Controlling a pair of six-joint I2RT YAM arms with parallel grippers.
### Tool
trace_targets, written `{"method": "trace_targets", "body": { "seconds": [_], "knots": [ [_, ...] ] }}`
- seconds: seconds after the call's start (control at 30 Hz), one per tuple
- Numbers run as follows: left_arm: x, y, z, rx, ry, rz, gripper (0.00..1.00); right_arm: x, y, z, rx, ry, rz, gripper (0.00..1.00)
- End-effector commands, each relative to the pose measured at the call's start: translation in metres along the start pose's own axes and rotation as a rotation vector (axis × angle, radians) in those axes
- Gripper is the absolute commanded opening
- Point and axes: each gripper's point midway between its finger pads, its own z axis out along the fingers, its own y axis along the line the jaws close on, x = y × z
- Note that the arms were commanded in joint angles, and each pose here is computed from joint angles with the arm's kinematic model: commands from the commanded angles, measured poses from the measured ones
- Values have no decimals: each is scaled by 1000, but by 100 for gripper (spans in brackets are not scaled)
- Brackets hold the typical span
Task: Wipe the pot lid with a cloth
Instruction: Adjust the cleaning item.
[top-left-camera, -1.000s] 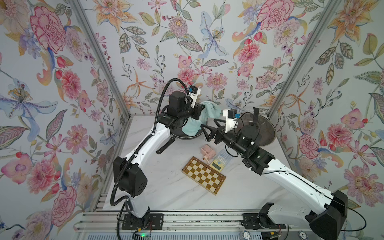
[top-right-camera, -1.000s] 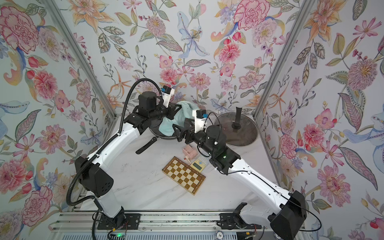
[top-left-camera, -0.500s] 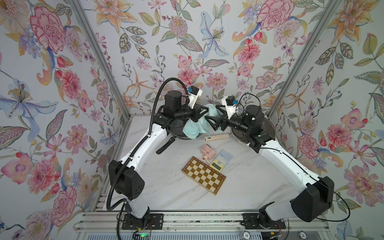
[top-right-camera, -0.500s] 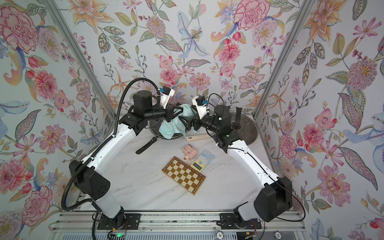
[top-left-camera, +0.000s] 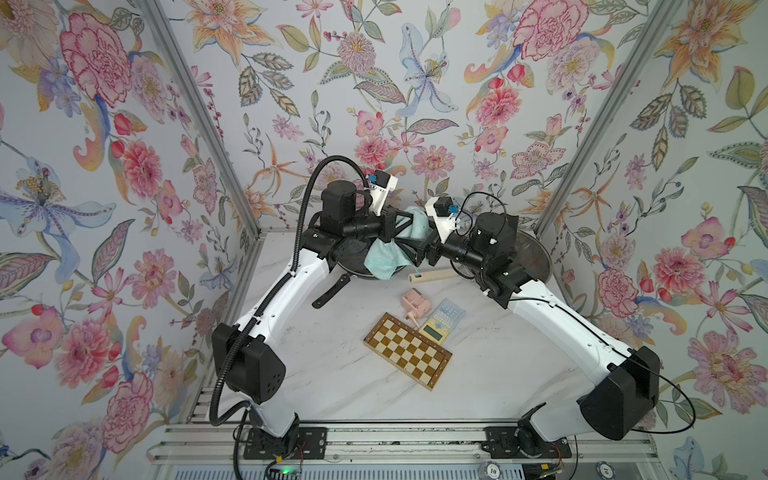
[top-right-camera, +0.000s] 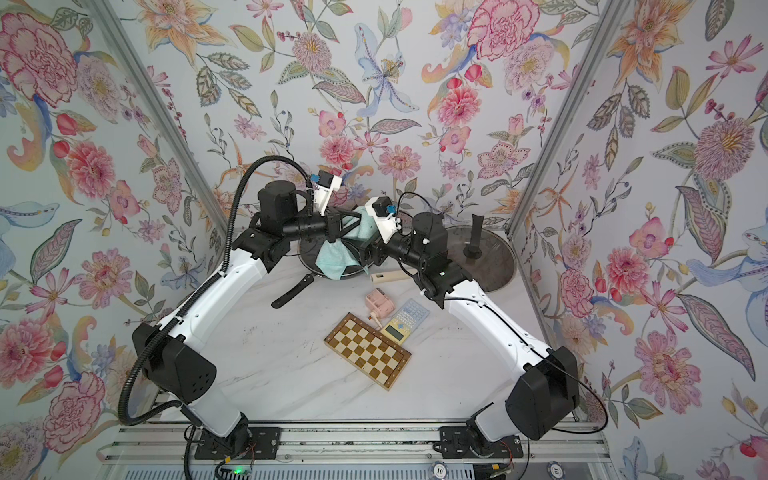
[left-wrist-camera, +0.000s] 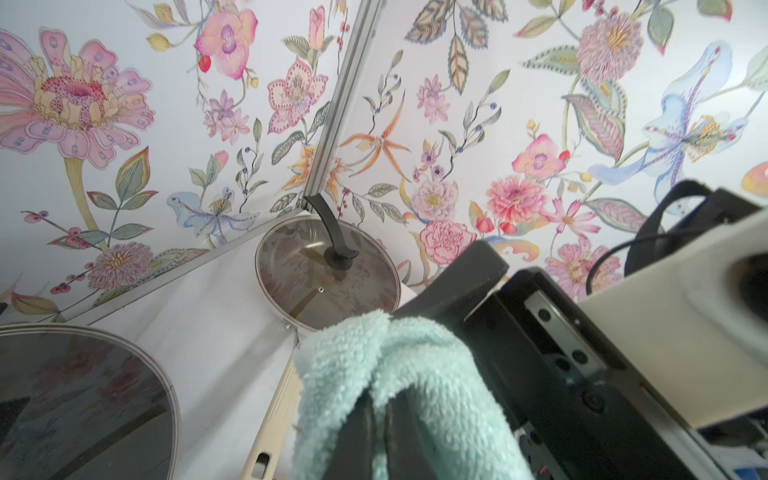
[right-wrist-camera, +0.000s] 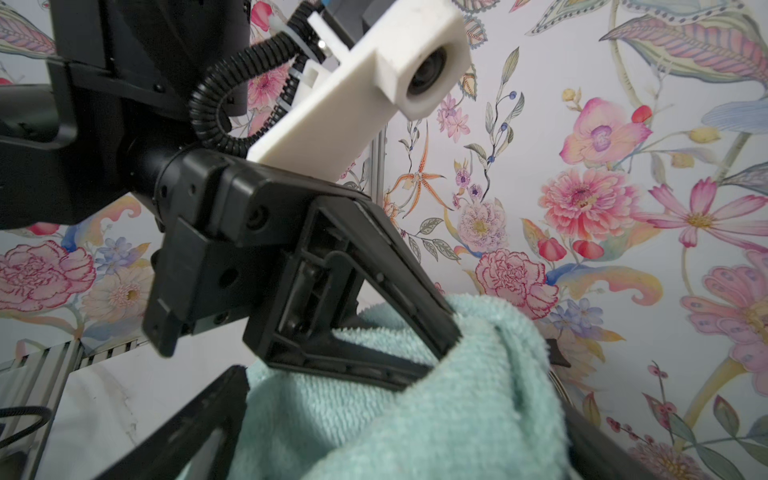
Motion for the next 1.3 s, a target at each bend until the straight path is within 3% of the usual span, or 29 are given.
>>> {"method": "trace_targets", "body": {
  "seconds": [0.0, 0.3, 0.57, 0.73, 0.93, 1.1, 1.27],
  "knots": [
    [-23, -6, -2, 23, -112, -5, 0, 11, 50, 17, -125, -4, 16, 100],
    [-23, -4, -3, 24, -141, -40, 0, 34, 69, 44, -108, 61, -76, 98],
    [-25, -9, -6, 32, -139, -50, 4, 48, 45, 61, 10, 93, -118, 70],
    [-17, -4, -5, 16, -124, -74, 6, 24, 28, 64, 118, -40, -102, 63],
    [-1, 33, -7, -185, -85, -86, 12, -14, 10, 49, 230, -204, -68, 57],
    [4, 56, -8, -303, -60, -83, 19, -19, 2, 42, 252, -215, -33, 33],
    [-3, 61, -11, -339, -83, -59, 35, -13, -13, 40, 287, -212, 58, 7]
  ]
}}
